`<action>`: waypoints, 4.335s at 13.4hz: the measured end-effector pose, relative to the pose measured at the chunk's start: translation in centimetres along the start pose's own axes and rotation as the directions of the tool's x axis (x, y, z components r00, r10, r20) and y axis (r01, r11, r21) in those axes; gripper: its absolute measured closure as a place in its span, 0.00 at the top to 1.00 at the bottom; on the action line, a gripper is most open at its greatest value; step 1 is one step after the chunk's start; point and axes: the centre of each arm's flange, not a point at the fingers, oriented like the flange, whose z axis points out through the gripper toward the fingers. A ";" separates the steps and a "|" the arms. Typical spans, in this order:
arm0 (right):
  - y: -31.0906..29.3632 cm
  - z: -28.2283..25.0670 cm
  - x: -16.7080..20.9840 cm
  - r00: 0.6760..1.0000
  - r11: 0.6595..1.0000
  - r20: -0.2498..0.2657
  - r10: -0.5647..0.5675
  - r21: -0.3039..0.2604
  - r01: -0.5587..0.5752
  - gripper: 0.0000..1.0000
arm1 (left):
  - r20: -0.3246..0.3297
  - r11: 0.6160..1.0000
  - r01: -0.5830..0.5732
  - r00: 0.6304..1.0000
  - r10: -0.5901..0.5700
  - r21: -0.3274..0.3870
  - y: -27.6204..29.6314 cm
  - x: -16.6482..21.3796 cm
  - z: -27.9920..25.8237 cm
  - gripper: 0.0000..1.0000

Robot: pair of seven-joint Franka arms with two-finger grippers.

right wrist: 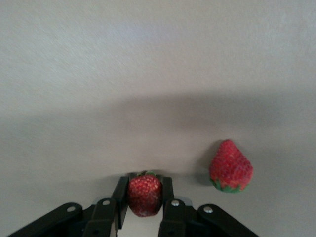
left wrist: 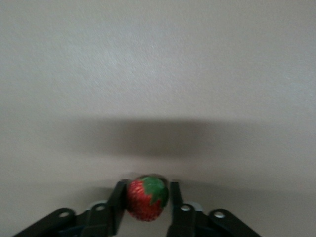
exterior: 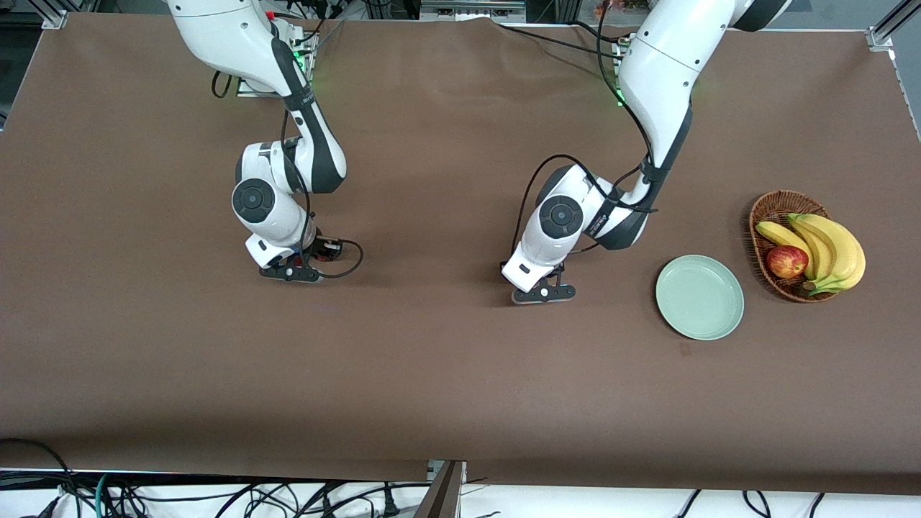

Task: Collect all strawberries into plate
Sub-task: 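Carry the strawberry over the plate while the right gripper lifts another, then open the left gripper over the plate while the right gripper releases another, then grasp the second strawberry with the left gripper while the right gripper reaches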

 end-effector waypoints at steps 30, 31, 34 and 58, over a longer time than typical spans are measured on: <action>-33.6 -4.6 -3.1 0.925 0.888 -0.081 0.371 0.322 -0.328 0.96 | 0.176 0.908 -0.417 0.896 0.407 0.027 -33.5 11.6 -15.2 1.00; -31.5 -6.0 -1.3 0.945 0.921 -0.085 0.316 0.265 -0.284 0.97 | 0.190 0.930 -0.366 0.915 0.355 0.024 -32.8 11.1 -16.3 1.00; -23.1 -10.3 4.2 0.984 0.986 -0.088 0.156 0.081 -0.149 0.97 | 0.227 0.989 -0.150 0.963 0.146 0.002 -26.8 9.0 -17.4 1.00; 6.7 1.1 3.2 0.995 0.999 0.091 0.034 -0.031 -0.031 0.58 | 0.046 0.998 0.003 0.999 -0.006 0.067 -13.4 -0.7 -0.6 0.53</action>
